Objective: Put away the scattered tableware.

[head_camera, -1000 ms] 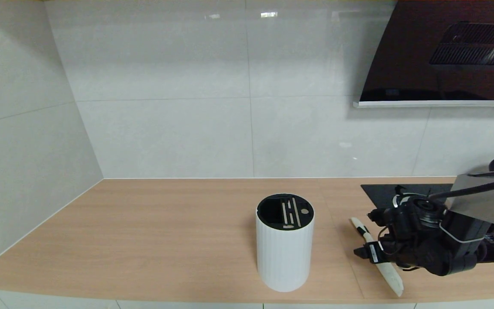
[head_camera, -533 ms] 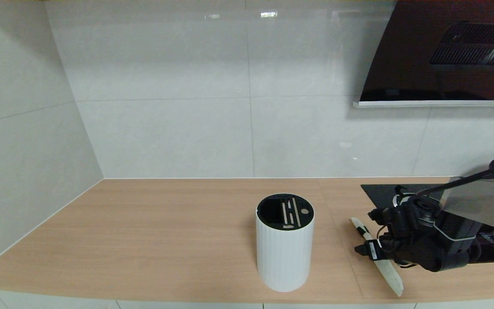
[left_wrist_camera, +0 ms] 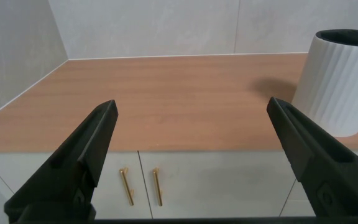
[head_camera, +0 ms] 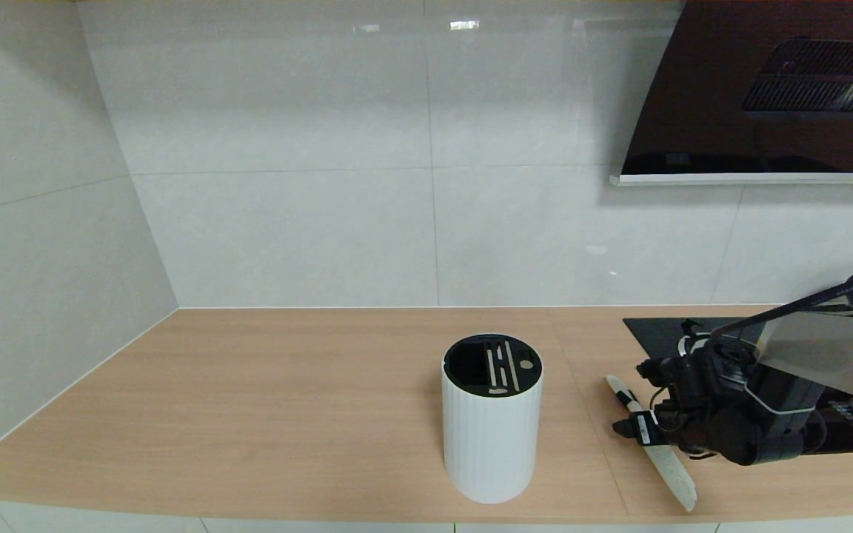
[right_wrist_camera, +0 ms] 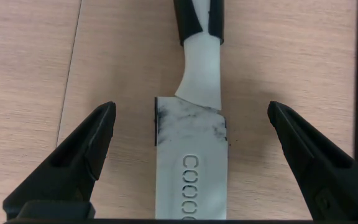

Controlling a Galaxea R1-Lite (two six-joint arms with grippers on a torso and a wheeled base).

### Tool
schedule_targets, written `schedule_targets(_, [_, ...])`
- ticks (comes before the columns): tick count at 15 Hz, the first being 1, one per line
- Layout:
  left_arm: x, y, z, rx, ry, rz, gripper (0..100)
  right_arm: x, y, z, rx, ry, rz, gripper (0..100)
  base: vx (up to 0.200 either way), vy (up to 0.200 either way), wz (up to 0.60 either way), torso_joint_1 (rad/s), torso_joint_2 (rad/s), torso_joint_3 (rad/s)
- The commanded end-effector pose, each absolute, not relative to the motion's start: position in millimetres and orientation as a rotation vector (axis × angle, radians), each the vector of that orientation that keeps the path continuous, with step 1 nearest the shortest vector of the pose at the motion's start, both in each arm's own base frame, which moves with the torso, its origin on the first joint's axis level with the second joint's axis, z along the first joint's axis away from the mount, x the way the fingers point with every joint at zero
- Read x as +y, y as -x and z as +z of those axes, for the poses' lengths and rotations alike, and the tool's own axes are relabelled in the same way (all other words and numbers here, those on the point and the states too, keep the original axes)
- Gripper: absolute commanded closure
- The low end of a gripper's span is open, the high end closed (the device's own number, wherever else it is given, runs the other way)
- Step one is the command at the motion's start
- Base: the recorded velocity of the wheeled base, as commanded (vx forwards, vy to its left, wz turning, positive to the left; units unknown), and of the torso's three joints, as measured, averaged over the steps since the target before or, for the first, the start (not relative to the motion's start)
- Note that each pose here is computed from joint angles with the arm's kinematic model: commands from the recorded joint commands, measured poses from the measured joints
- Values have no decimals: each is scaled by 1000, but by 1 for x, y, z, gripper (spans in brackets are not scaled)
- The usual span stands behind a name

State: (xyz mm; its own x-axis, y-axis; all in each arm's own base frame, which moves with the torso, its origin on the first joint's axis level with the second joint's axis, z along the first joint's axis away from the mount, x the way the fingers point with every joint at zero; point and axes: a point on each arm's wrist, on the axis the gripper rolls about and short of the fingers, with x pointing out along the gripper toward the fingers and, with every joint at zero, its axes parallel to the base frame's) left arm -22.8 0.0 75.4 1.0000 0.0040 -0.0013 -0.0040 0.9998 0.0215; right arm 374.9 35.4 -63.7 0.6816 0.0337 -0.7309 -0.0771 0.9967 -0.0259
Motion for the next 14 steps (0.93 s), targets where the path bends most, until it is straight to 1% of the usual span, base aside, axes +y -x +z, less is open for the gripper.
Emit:
schedule_targets(1, [0,23,75,2,-21,2,0,35,-375,-64,817,56,61,0,0,0,0,0,0,0])
schedule_targets(3, [0,23,75,0,-21,2,0,35,-376,-64,819,57,61,0,0,0,0,0,0,0])
schedule_targets(4, [0,23,75,0,-21,5,0,35,-376,-64,819,57,61,100,0,0,0,0,0,0])
schedule_targets(14, [0,23,75,0,-14,3,0,34,-374,-61,819,54,58,100,0,0,0,0,0,0])
